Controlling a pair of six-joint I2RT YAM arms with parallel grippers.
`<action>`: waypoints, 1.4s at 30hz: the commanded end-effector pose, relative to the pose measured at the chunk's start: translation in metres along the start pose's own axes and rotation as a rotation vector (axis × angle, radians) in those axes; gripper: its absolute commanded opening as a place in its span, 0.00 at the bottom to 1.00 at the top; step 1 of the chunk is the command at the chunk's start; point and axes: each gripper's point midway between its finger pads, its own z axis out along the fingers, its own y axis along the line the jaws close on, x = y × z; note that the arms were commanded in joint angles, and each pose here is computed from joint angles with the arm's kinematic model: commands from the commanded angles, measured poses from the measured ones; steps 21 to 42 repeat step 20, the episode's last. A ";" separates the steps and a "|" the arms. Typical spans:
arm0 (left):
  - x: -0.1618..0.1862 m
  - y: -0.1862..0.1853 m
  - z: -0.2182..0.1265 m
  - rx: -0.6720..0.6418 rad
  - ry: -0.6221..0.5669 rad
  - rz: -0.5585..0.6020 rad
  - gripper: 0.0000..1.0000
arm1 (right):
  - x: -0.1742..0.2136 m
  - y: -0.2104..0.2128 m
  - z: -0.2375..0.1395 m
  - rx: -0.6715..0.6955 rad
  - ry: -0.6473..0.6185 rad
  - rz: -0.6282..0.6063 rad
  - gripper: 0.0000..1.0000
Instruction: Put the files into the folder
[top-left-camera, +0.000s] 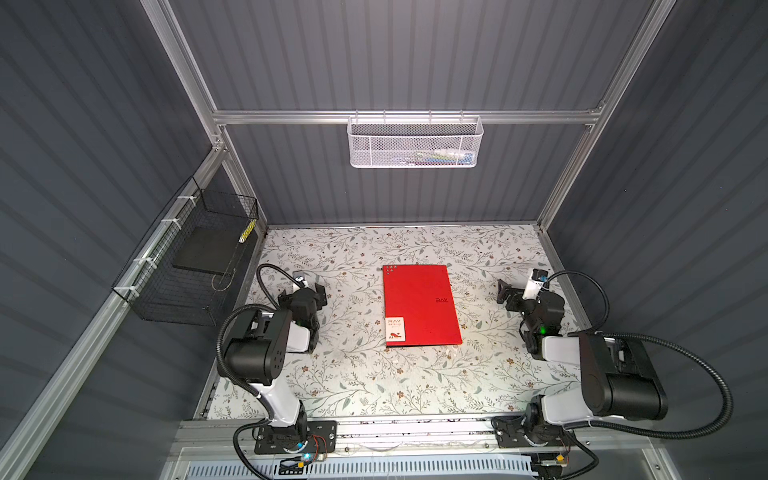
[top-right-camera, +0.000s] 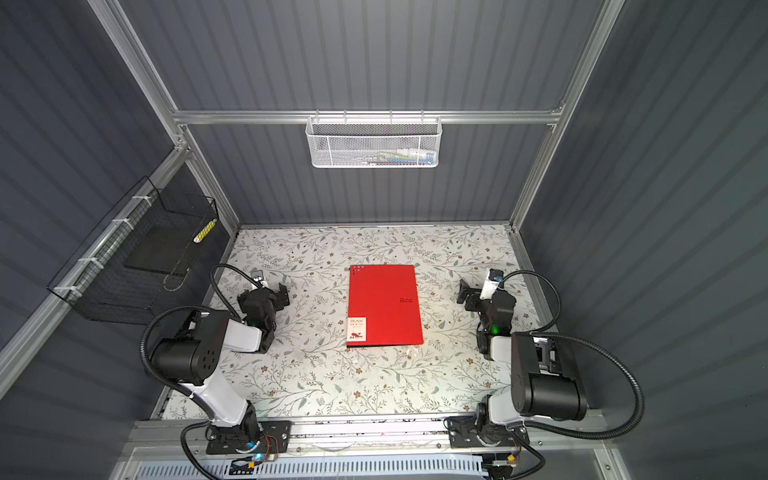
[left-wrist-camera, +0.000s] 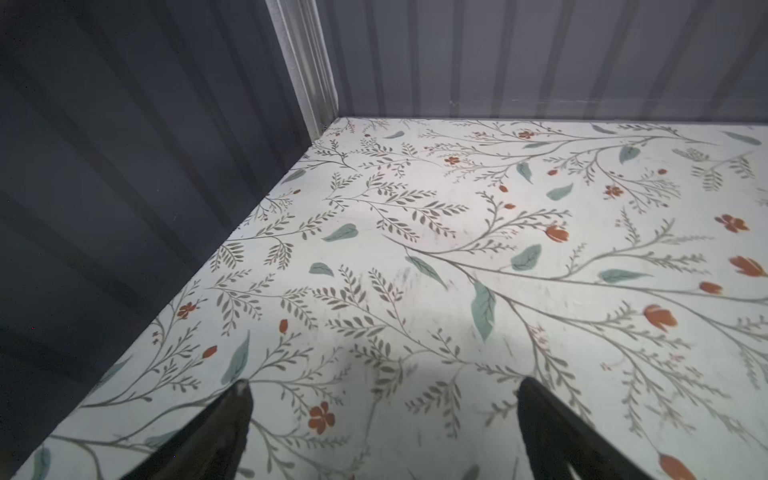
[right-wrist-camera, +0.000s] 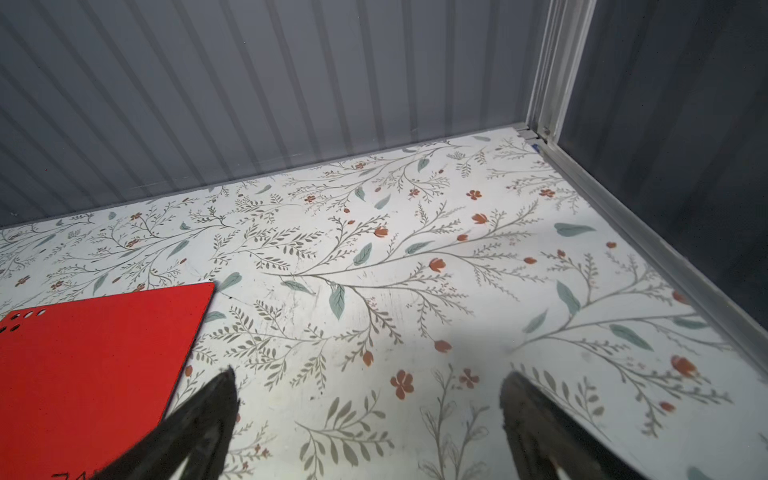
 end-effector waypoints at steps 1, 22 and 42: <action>0.014 -0.007 -0.002 0.038 0.066 -0.004 1.00 | 0.000 0.001 0.000 0.012 0.002 -0.043 0.99; 0.011 -0.008 -0.004 0.046 0.042 -0.006 1.00 | 0.000 0.002 0.000 0.019 0.003 -0.053 0.99; 0.011 -0.008 -0.004 0.046 0.042 -0.006 1.00 | 0.000 0.002 0.000 0.019 0.003 -0.053 0.99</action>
